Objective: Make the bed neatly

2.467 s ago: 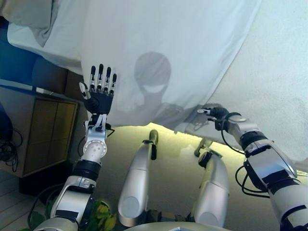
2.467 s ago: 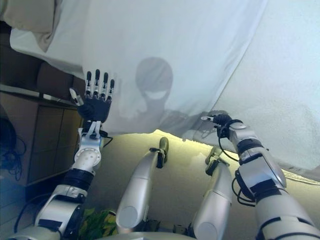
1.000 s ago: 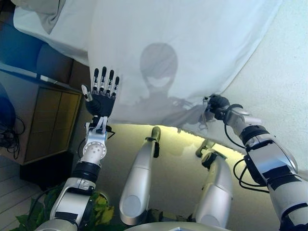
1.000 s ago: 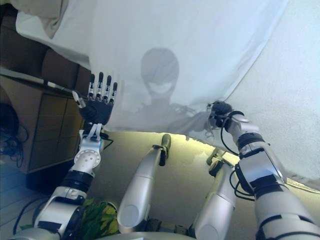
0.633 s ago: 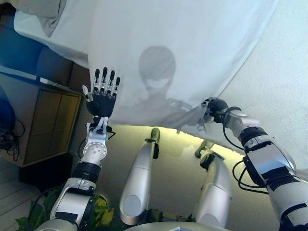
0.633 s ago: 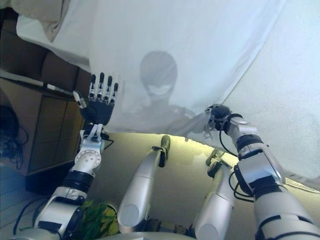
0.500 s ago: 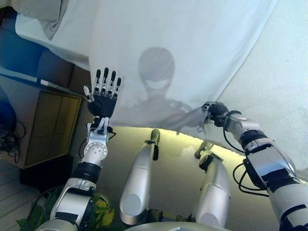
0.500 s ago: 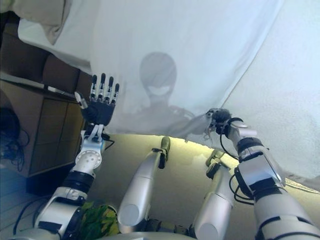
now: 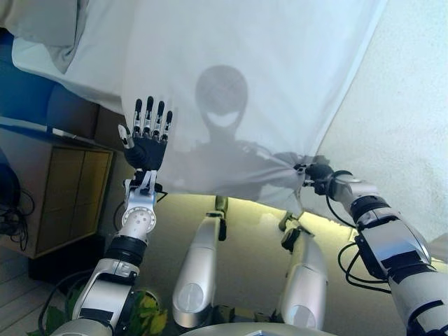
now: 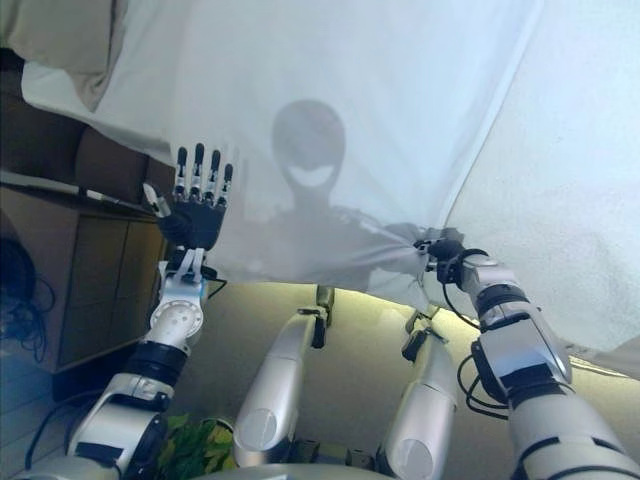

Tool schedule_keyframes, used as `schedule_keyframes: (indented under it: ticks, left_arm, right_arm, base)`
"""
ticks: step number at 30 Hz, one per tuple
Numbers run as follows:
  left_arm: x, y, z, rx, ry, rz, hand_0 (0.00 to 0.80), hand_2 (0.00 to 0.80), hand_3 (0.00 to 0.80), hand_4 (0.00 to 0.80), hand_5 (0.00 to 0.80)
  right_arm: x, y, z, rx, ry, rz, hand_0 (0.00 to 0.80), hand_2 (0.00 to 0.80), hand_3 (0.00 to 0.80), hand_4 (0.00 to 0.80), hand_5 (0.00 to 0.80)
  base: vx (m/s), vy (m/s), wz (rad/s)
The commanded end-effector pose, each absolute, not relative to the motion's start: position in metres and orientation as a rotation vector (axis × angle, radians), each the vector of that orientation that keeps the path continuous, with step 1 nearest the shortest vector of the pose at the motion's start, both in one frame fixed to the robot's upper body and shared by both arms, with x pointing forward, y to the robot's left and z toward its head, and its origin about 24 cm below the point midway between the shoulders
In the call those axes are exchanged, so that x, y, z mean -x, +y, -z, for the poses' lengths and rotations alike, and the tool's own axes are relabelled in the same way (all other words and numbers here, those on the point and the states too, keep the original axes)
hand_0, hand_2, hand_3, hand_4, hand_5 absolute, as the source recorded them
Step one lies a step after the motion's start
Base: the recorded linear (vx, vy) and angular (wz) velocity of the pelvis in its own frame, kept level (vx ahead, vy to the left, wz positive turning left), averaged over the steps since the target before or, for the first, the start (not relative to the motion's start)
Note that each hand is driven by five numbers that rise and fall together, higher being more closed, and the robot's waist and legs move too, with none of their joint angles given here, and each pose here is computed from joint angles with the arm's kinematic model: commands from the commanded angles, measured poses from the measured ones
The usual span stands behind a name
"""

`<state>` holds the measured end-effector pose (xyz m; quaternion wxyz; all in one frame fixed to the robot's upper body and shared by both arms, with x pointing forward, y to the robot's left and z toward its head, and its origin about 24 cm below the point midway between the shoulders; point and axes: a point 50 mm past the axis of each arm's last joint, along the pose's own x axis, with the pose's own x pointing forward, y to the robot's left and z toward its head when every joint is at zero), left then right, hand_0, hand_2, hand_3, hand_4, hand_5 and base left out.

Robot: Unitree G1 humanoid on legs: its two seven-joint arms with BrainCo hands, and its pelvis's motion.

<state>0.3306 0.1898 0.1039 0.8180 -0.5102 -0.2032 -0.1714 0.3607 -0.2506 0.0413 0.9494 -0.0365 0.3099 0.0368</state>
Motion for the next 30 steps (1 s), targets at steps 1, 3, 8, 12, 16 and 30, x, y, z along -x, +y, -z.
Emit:
schedule_keyframes:
  ticks: [1,3,8,12,16,30]
  left_arm:
    - [-0.328,0.193,-0.128,1.096,-0.55,0.391,0.0,0.0,0.0,0.0,0.0]
    - [-0.327,0.194,-0.126,1.096,-0.545,0.385,0.0,0.0,0.0,0.0,0.0]
    - [-0.328,0.195,-0.13,1.09,-0.569,0.388,0.0,0.0,0.0,0.0,0.0]
    - [-0.324,0.193,-0.133,1.083,-0.584,0.402,0.0,0.0,0.0,0.0,0.0]
    - [-0.324,0.193,-0.141,1.088,-0.599,0.399,0.0,0.0,0.0,0.0,0.0]
    - [-0.324,0.222,-0.147,1.047,-0.587,0.326,0.0,0.0,0.0,0.0,0.0]
  right_arm:
    - [-0.294,-0.284,0.028,0.177,1.027,0.016,0.8,0.8,0.8,0.8,0.8]
    - [-0.293,-0.284,0.03,0.208,1.047,0.008,0.8,0.8,0.8,0.8,0.8]
    - [-0.299,-0.284,0.024,0.297,1.023,0.054,0.8,0.8,0.8,0.8,0.8]
    - [-0.302,-0.288,0.02,0.307,0.997,0.128,0.0,0.0,0.0,0.0,0.0]
    - [-0.304,-0.29,0.016,0.32,0.984,0.147,0.0,0.0,0.0,0.0,0.0]
    - [-0.281,-0.299,0.032,0.24,1.057,0.098,0.0,0.0,0.0,0.0,0.0]
  base:
    - [-0.064,0.02,-0.02]
    - [0.021,0.016,-0.05]
    - [-0.013,0.034,-0.09]
    - [0.011,0.05,-0.08]
    - [-0.045,0.043,-0.09]
    - [-0.022,-0.051,-0.06]
